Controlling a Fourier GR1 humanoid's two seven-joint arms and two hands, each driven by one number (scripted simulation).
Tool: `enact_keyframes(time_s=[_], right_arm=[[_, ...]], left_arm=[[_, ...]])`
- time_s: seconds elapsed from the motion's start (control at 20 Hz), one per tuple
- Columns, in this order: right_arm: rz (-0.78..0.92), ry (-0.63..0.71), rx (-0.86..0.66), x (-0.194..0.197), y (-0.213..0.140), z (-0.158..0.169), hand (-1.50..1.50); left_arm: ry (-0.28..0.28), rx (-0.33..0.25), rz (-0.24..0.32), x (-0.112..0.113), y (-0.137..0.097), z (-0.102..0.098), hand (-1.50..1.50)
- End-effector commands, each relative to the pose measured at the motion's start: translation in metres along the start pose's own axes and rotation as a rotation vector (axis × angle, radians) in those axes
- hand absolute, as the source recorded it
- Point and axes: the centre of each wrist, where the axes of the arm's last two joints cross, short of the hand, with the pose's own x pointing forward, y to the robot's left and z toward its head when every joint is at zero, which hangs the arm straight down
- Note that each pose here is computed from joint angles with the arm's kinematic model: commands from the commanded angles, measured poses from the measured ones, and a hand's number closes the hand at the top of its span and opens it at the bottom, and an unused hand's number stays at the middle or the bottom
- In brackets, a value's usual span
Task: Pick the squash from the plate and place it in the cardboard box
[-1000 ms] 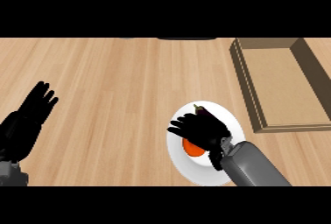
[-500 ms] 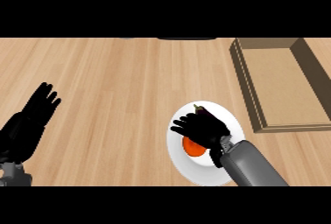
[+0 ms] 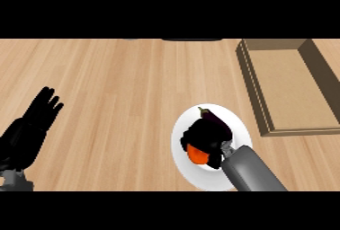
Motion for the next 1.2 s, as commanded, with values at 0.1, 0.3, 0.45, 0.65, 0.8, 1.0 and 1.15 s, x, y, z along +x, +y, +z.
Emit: enact_keyframes(time_s=[0.1, 0.3, 0.45, 0.65, 0.8, 1.0, 1.15], right_arm=[[0.005, -0.049, -0.021, 0.0, -0.01, -0.005, 1.5], [-0.189, 0.288, -0.111, -0.041, -0.024, -0.004, 1.5], [-0.37, 0.655, -0.185, -0.079, -0.019, 0.02, 1.5], [-0.551, 0.988, -0.272, -0.104, -0.034, 0.03, 1.5], [-0.564, 1.164, -0.347, -0.109, -0.077, 0.023, 1.5], [-0.544, 1.287, -0.465, -0.106, -0.12, 0.007, 1.5], [-0.48, 1.297, -0.539, -0.102, -0.147, -0.002, 1.5]], left_arm=[[0.004, 0.001, -0.005, 0.002, -0.014, 0.0, 0.0], [0.002, -0.001, 0.003, 0.004, -0.007, -0.001, 0.0], [-0.009, 0.029, -0.002, 0.0, 0.002, -0.002, 0.0], [-0.027, -0.009, -0.027, 0.005, 0.001, 0.0, 0.0], [-0.034, -0.052, -0.008, 0.001, -0.018, -0.006, 0.0], [-0.034, -0.078, -0.027, 0.009, -0.024, -0.015, 0.0], [-0.029, -0.038, -0.014, 0.011, -0.006, -0.024, 0.0]])
